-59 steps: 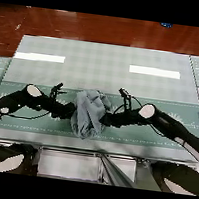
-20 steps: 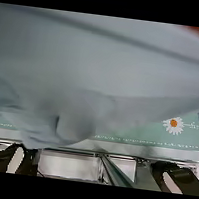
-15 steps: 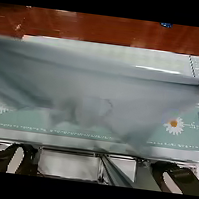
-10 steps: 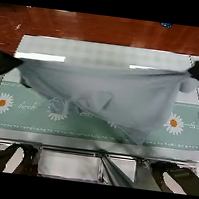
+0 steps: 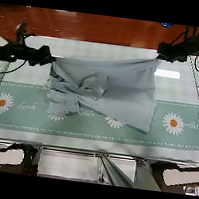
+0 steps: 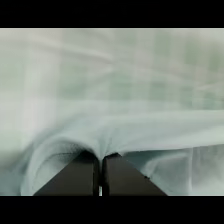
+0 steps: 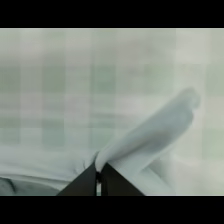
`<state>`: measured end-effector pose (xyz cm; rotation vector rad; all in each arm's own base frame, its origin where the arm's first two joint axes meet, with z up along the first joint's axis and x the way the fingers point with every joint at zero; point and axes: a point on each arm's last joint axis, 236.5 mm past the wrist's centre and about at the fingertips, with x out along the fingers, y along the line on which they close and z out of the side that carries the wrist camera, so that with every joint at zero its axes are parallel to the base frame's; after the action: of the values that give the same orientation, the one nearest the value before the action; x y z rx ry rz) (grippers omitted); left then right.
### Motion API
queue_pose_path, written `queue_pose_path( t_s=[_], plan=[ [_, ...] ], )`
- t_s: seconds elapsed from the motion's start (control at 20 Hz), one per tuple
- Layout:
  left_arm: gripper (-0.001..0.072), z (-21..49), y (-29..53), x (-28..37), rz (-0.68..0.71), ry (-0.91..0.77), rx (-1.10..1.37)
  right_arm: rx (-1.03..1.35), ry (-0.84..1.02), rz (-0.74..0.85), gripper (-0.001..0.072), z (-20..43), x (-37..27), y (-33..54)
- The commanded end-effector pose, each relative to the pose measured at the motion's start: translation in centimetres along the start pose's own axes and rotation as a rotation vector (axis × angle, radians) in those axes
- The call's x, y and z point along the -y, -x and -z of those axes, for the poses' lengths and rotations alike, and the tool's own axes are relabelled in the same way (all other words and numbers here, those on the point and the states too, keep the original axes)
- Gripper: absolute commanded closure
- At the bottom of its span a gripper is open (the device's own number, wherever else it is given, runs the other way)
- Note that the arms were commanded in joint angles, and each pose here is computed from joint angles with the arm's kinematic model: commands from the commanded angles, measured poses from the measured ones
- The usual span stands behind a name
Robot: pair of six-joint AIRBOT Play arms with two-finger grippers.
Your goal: Fold the shirts.
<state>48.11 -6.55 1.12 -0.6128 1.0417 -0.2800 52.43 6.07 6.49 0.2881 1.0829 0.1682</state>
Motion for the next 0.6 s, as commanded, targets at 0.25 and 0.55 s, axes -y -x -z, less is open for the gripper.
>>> queue_pose_path(
  t_s=[0.25,0.55],
  plan=[
    [0.0200,-3.3,-2.8,-2.2,-0.023,-0.024,-0.116,0.112,-0.112,-0.053,0.0305,-4.4,2.1,-4.2],
    [0.0200,1.3,9.2,-13.2,-0.253,0.174,-0.336,-0.056,-0.249,0.183,0.0306,1.6,14.6,5.4]
  ],
)
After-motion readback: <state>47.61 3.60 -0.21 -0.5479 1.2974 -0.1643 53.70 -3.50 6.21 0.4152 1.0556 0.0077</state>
